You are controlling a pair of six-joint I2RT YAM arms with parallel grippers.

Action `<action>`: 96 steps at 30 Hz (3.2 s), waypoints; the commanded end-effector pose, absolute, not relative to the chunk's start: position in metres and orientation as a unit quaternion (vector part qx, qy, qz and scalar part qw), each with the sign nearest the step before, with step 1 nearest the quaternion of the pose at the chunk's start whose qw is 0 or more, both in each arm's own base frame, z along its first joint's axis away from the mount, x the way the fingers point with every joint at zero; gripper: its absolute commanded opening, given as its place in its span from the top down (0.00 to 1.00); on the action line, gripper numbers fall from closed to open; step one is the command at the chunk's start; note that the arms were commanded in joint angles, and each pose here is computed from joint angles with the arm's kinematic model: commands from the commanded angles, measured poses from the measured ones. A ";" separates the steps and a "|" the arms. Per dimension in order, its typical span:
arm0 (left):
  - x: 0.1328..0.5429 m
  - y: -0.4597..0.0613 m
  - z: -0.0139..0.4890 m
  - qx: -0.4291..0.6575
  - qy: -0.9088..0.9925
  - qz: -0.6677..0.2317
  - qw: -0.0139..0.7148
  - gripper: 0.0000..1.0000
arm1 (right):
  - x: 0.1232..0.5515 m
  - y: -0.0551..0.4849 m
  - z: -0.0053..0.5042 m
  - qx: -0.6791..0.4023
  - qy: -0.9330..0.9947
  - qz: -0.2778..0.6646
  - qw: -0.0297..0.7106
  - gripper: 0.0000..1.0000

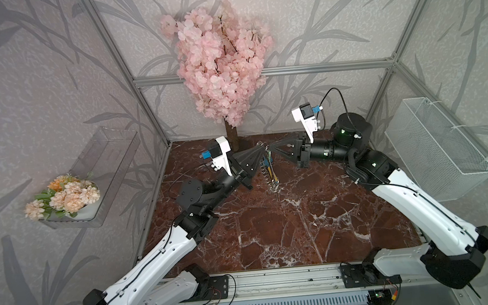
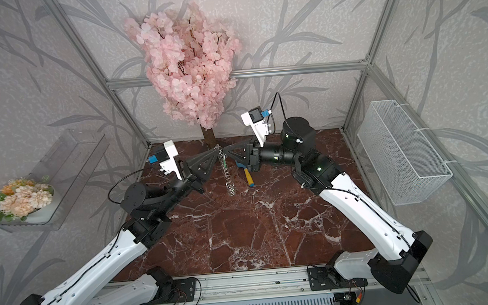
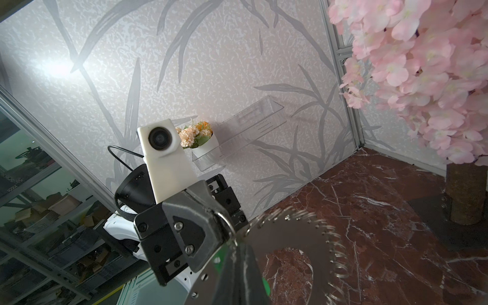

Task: Attach keys to a key ring
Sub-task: Insert the key onto the keyring, then adjust the key on the keyring.

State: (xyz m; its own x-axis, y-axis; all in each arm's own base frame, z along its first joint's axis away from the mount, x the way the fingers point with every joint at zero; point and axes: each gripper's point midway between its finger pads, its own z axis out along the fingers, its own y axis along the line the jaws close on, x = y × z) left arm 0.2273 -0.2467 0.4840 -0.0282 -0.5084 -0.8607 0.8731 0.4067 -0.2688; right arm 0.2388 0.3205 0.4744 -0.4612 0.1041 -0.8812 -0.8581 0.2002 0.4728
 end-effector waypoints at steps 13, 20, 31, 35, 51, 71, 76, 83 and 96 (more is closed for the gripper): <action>0.191 -0.228 0.543 0.194 0.414 -0.540 0.707 1.00 | 0.250 0.300 0.471 -0.245 0.661 0.532 0.468 0.56; 0.193 -0.233 0.537 0.201 0.425 -0.540 0.698 1.00 | 0.244 0.288 0.472 -0.247 0.661 0.517 0.485 0.48; 0.189 -0.248 0.529 0.223 0.427 -0.579 0.658 1.00 | 0.209 0.291 0.512 -0.310 0.591 0.566 0.484 0.50; 0.187 -0.248 0.528 0.219 0.425 -0.592 0.649 1.00 | 0.208 0.296 0.515 -0.319 0.578 0.579 0.478 0.50; 0.191 -0.250 0.518 0.215 0.438 -0.591 0.643 1.00 | 0.204 0.303 0.518 -0.332 0.565 0.602 0.456 0.62; 0.195 -0.253 0.513 0.215 0.448 -0.589 0.637 1.00 | 0.198 0.310 0.527 -0.344 0.545 0.630 0.433 0.73; 0.195 -0.253 0.513 0.213 0.447 -0.589 0.638 1.00 | 0.199 0.315 0.523 -0.347 0.549 0.633 0.421 0.78; 0.196 -0.252 0.513 0.211 0.448 -0.588 0.640 1.00 | 0.197 0.317 0.521 -0.352 0.551 0.632 0.416 0.90; 0.203 -0.254 0.506 0.216 0.486 -0.559 0.636 0.64 | 0.201 0.315 0.501 -0.381 0.603 0.568 0.412 1.00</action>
State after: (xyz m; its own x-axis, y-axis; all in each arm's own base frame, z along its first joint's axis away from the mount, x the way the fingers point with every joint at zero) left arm 0.2098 -0.2584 0.4950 -0.1359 -0.5108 -0.8489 0.9142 0.2654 -0.3061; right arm 0.2047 0.3177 0.4987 -0.4294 0.0500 -0.9017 -0.9014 0.0367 0.4313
